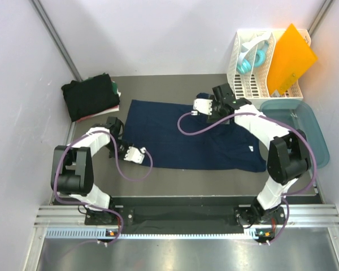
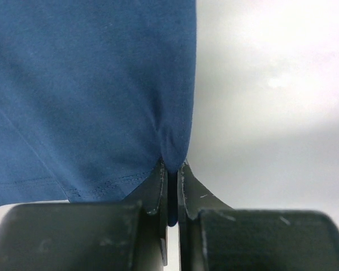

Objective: Fold and stack the t-shirts
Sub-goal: Fold the flattened tshirt in 1/3 of the way

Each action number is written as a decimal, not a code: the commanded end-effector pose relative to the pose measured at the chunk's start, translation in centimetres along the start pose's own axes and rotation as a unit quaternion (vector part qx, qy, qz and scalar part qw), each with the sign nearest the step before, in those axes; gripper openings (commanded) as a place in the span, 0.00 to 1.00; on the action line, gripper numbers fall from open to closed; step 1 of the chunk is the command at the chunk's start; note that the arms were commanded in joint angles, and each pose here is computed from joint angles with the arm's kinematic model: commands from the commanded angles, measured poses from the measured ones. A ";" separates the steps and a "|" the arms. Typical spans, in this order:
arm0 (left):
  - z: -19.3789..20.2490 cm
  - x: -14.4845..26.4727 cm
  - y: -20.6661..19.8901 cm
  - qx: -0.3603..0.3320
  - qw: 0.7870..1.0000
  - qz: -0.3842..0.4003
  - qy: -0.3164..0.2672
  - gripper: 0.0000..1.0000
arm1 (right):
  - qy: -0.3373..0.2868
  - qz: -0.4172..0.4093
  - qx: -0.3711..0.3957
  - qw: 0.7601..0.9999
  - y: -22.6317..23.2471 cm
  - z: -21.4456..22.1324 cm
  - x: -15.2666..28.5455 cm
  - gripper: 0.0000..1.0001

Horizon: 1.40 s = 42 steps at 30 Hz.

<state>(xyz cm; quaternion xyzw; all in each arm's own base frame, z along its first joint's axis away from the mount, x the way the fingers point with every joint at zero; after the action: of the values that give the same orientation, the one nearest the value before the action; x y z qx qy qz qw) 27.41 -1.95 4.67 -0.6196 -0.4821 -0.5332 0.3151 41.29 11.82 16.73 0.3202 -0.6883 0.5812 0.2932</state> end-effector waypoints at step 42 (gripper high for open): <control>6.3 7.0 2.9 0.190 0.972 -0.006 0.140 0.99 | 0.024 -0.297 0.038 0.954 11.9 8.3 7.2 0.34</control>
<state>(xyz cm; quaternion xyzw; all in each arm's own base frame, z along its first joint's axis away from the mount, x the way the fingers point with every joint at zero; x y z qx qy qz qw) 31.16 5.82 10.15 -0.4669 -0.5069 -0.5195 0.5050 29.78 4.33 12.90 0.4642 -0.5588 0.5313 0.4358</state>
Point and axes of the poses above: each gripper's point midway between its finger pads, its own x axis back along the fingers, its own y axis along the line the jaws close on, z = x × y, the point moved 3 cm from there along x, back along the fingers, and after that the axes turned 2 degrees about -x, right-handed, at the moved point
